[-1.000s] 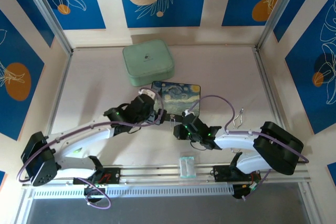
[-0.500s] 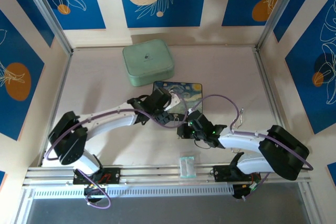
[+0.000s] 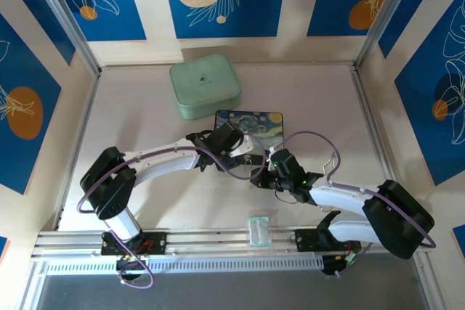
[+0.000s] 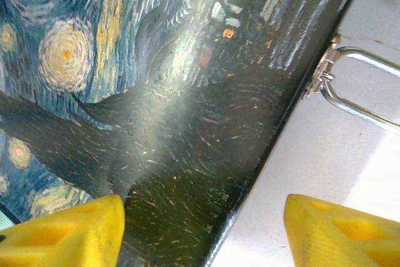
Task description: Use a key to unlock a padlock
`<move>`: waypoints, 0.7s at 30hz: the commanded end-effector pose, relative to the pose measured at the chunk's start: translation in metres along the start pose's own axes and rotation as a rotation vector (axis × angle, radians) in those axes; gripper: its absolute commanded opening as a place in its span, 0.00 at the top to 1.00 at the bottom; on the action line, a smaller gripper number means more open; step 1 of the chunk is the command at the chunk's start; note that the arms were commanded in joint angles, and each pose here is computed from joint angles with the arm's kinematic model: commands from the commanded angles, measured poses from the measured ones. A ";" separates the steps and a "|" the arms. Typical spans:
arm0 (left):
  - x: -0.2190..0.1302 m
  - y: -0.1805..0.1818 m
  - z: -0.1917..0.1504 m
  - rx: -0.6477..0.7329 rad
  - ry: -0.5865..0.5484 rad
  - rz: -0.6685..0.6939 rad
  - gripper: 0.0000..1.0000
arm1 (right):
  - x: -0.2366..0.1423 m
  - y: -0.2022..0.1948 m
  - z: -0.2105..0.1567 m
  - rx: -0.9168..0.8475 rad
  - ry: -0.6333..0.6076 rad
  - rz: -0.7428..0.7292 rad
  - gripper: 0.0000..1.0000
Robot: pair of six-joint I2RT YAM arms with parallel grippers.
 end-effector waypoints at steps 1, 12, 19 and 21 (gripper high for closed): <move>0.006 -0.024 -0.018 0.025 0.108 -0.091 0.44 | -0.002 -0.019 -0.012 0.067 0.046 -0.059 0.81; 0.008 -0.063 -0.019 0.041 0.162 -0.142 0.76 | 0.007 -0.029 -0.007 0.257 -0.037 -0.073 0.82; 0.014 -0.067 -0.029 0.056 0.201 -0.120 0.75 | 0.003 -0.025 0.003 0.300 -0.114 -0.071 0.84; 0.014 -0.070 -0.028 0.054 0.192 -0.125 0.75 | 0.003 -0.024 0.007 0.321 -0.128 -0.048 0.86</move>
Point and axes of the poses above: each hand's point on the last joint's axis, 136 mm out from that joint toward the fingers, its own x axis out along the fingers, its own y axis along the line the jaws close on, z = x × y, the point moved 5 cm from there along -x, back along the fingers
